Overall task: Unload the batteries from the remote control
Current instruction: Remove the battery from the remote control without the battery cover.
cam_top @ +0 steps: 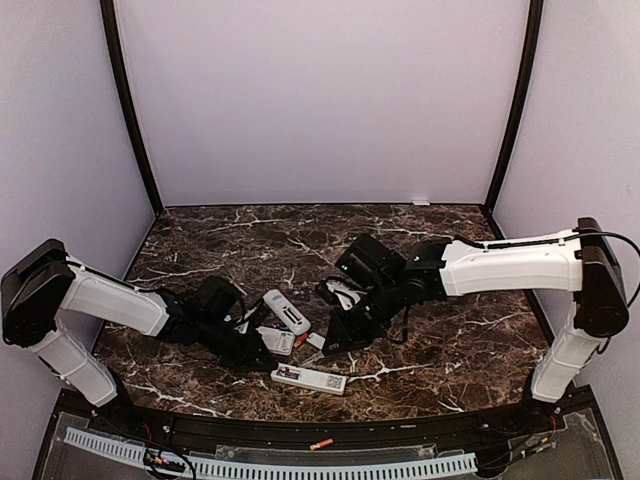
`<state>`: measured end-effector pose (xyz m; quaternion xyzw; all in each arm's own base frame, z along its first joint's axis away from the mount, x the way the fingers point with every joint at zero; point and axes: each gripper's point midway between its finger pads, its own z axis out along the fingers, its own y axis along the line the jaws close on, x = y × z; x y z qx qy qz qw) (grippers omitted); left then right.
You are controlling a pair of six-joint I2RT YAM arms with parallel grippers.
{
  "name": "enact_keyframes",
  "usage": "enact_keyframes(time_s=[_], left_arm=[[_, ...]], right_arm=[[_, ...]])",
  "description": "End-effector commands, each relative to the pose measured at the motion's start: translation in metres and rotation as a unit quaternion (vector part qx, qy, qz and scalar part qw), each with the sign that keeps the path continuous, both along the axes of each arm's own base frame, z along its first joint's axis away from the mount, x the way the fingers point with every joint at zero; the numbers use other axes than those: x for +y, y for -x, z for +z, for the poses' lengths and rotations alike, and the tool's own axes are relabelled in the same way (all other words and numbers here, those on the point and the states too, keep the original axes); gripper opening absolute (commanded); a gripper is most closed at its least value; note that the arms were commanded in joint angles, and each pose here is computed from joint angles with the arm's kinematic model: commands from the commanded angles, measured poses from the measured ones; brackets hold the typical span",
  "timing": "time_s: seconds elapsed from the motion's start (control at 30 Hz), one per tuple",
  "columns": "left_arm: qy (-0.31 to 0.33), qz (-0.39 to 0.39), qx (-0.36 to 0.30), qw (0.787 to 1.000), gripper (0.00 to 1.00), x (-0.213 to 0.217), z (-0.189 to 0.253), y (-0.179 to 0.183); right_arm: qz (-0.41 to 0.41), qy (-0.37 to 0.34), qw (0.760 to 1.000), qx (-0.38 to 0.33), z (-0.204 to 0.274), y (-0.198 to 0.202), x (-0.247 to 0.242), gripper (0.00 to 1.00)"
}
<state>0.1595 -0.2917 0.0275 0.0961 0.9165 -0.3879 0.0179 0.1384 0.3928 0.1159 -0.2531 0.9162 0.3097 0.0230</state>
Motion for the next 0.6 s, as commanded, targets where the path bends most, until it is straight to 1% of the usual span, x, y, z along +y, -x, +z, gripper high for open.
enact_keyframes(time_s=[0.0,0.17,0.57], left_arm=[[-0.014,-0.019,0.003,1.0,0.11,-0.002,-0.009,0.004],[-0.016,-0.019,0.001,1.0,0.11,-0.001,-0.008,0.004],[-0.018,-0.025,0.003,1.0,0.1,-0.002,-0.01,0.004]], right_arm=[[0.038,-0.032,0.999,0.005,0.005,0.005,0.009,0.0],[0.043,-0.04,0.998,0.011,0.006,0.005,0.009,0.0],[0.047,-0.013,0.998,0.026,-0.019,0.003,0.004,0.0]])
